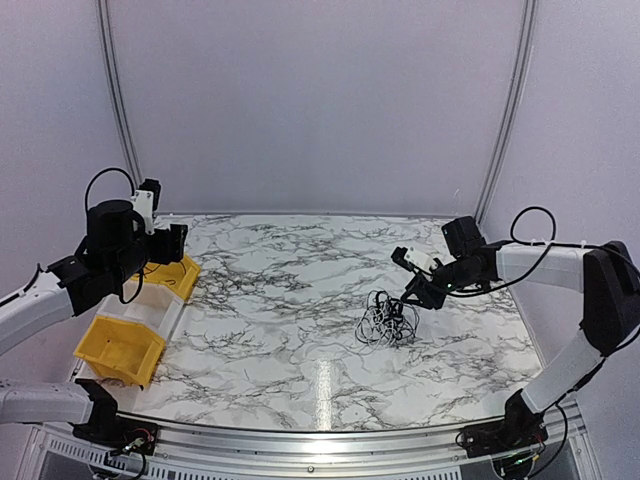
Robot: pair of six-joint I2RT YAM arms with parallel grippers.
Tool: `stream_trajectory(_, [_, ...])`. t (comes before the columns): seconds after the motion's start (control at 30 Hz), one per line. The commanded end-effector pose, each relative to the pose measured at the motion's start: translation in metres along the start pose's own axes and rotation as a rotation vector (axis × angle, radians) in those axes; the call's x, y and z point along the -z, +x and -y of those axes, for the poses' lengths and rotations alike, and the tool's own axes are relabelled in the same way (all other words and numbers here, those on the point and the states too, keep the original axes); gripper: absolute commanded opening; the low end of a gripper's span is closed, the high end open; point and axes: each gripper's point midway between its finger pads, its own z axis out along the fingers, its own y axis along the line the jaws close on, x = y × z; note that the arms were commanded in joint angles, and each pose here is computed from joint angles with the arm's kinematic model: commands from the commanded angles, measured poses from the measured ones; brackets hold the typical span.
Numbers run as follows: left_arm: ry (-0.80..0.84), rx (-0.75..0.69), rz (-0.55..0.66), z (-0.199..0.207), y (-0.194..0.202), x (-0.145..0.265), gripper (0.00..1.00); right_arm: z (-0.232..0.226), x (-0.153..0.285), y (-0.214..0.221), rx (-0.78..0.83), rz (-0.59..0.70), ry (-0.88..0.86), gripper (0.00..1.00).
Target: Untangle the cables
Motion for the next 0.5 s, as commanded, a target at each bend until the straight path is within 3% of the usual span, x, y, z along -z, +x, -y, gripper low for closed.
stream_trajectory(0.0, [0.062, -0.007, -0.032, 0.011, 0.001, -0.001, 0.81, 0.001, 0.008, -0.014, 0.004, 0.057, 0.005, 0.39])
stream_trajectory(0.17, [0.092, -0.001, -0.056, 0.018, 0.003, -0.004, 0.79, -0.011, 0.005, -0.007, 0.021, 0.054, -0.054, 0.45])
stream_trajectory(0.33, [0.116, 0.0, -0.058, 0.022, 0.003, -0.003, 0.8, -0.009, -0.006, 0.006, 0.006, 0.001, -0.052, 0.43])
stream_trajectory(0.47, [0.11, -0.007, -0.063, 0.021, 0.006, -0.005, 0.8, -0.009, -0.005, 0.004, 0.01, 0.009, -0.054, 0.28])
